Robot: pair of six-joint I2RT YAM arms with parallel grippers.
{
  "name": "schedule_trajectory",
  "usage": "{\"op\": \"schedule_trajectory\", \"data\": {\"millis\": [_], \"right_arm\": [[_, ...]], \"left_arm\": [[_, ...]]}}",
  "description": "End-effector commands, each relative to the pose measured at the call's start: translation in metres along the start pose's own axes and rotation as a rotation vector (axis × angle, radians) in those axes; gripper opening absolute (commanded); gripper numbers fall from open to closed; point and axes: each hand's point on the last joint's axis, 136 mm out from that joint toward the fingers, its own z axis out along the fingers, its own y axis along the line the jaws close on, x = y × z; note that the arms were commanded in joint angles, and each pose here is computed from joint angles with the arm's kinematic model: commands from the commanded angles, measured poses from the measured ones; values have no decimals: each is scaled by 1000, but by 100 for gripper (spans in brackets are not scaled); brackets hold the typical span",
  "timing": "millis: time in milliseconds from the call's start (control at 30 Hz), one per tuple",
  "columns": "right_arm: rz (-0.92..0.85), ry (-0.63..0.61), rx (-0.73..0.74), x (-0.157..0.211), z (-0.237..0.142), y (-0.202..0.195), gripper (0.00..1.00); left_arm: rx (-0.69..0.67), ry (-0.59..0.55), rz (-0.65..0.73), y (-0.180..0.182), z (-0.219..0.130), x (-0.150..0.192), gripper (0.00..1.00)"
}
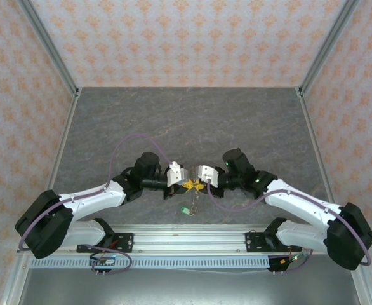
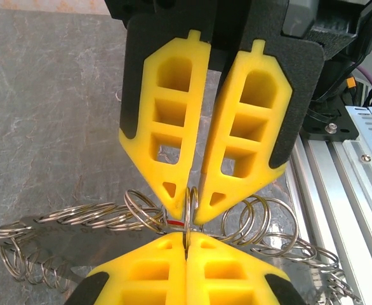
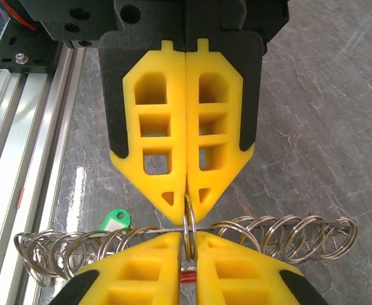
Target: Put the keys on the keyring
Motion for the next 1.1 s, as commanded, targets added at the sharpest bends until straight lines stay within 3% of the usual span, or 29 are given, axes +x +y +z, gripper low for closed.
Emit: {"op": "schedule_trajectory", "data": {"millis": [0,167,300,533,800,967,1067], "right_arm": [[-7,-25,27,-5,-3,-2,12],[-8,-43,34,-9,-2,-5,0],[-9,-45,22,-10,0,-4,0],[-4,-83,11,-19,0,-5,0],[8,-108,3,-24,0,-4,0],[28,-104,2,-23,0,-4,0],[65,-108,29,-23,-3,-7,12]], "left_arm": [[-22,-73,50,3,-3,-24,0],[-26,-69,45,5,-2,-24,0],[-19,-72,52,4,-2,-26,9],[-14,-58,57,4,-2,-25,15],[-12,-45,55,4,-2,-24,14],[-13,-50,55,3,-3,-26,1],[-52,-41,42,10,-4,-26,0]]}}
